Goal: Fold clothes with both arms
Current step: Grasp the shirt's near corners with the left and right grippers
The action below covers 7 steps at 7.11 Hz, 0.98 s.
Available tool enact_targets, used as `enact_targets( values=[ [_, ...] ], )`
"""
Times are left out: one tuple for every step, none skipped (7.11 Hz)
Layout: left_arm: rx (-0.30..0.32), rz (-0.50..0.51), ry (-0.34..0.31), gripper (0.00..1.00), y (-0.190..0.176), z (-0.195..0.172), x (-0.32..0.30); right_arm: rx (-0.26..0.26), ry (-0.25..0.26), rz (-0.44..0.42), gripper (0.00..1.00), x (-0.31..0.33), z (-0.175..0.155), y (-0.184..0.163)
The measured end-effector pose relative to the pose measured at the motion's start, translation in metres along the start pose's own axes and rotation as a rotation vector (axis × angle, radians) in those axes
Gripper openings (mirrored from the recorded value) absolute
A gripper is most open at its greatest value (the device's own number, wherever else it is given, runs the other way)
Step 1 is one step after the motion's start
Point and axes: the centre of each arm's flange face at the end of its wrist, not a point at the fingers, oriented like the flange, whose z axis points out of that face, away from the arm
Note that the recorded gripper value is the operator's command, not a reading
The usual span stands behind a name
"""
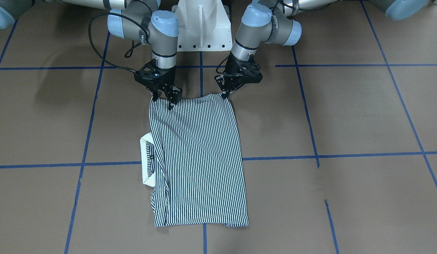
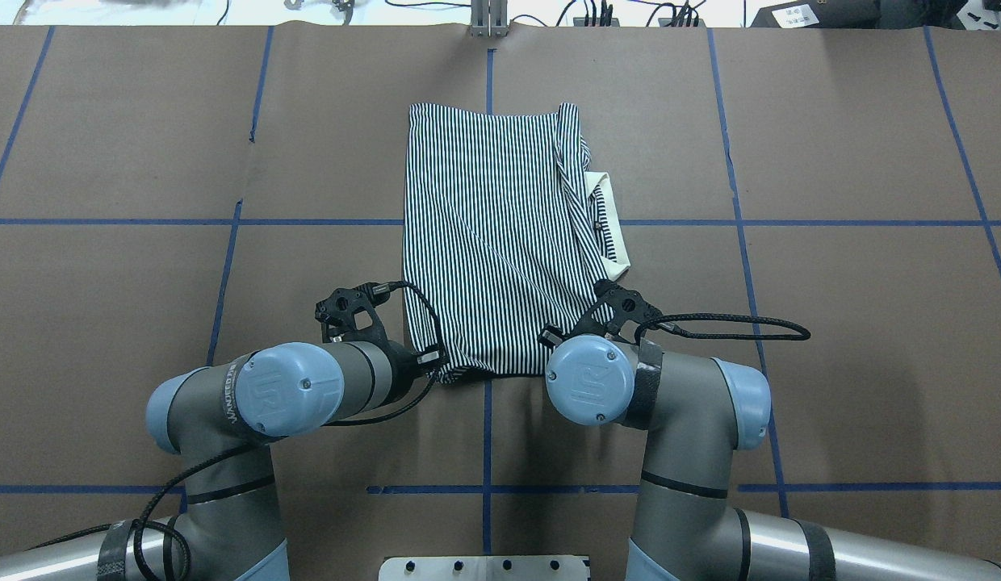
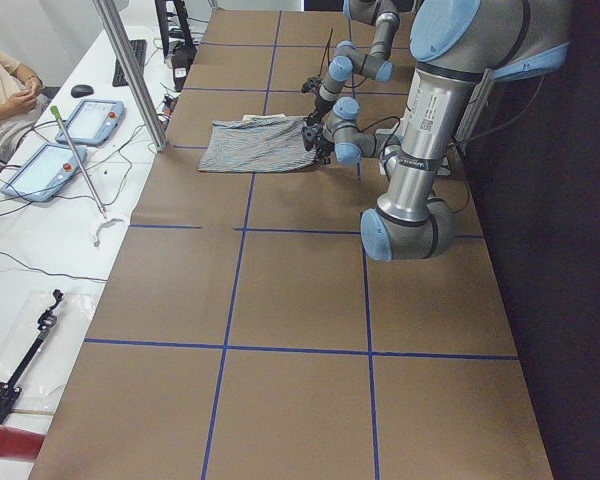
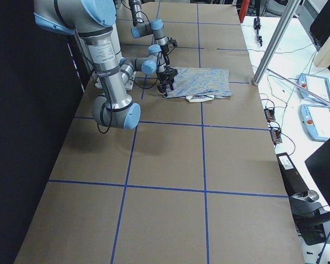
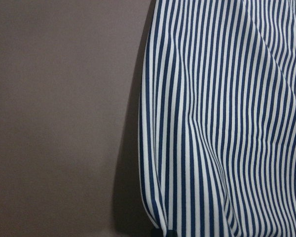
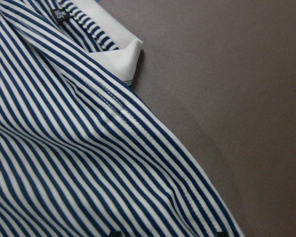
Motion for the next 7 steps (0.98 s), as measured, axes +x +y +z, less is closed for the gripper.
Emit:
enact_targets(
  values=[
    [0.0,0.0,0.0,0.0,0.0,0.0,0.0,0.001,-0.001,0.005,0.0,0.0,0.0,0.0],
    [0.0,0.0,0.0,0.0,0.0,0.0,0.0,0.001,-0.002,0.015,0.0,-0.001,0.0,0.001],
    [0.0,0.0,0.0,0.0,0.0,0.0,0.0,0.002,-0.003,0.03,0.0,-0.001,0.0,0.001],
    [0.0,0.0,0.001,0.0,0.0,0.0,0.001,0.003,-0.005,0.038,0.0,-0.001,0.0,0.0],
    [0.0,0.0,0.001,0.0,0.0,0.0,0.001,0.004,-0.011,0.045,0.0,-0.002,-0.001,-0.003],
    [-0.002,0.0,0.004,0.0,0.0,-0.002,0.002,0.003,-0.022,0.052,0.0,-0.006,-0.006,-0.006],
    [-0.003,0.004,0.012,0.0,0.0,-0.007,0.004,0.001,-0.037,0.058,0.0,-0.012,-0.013,-0.009]
  ],
)
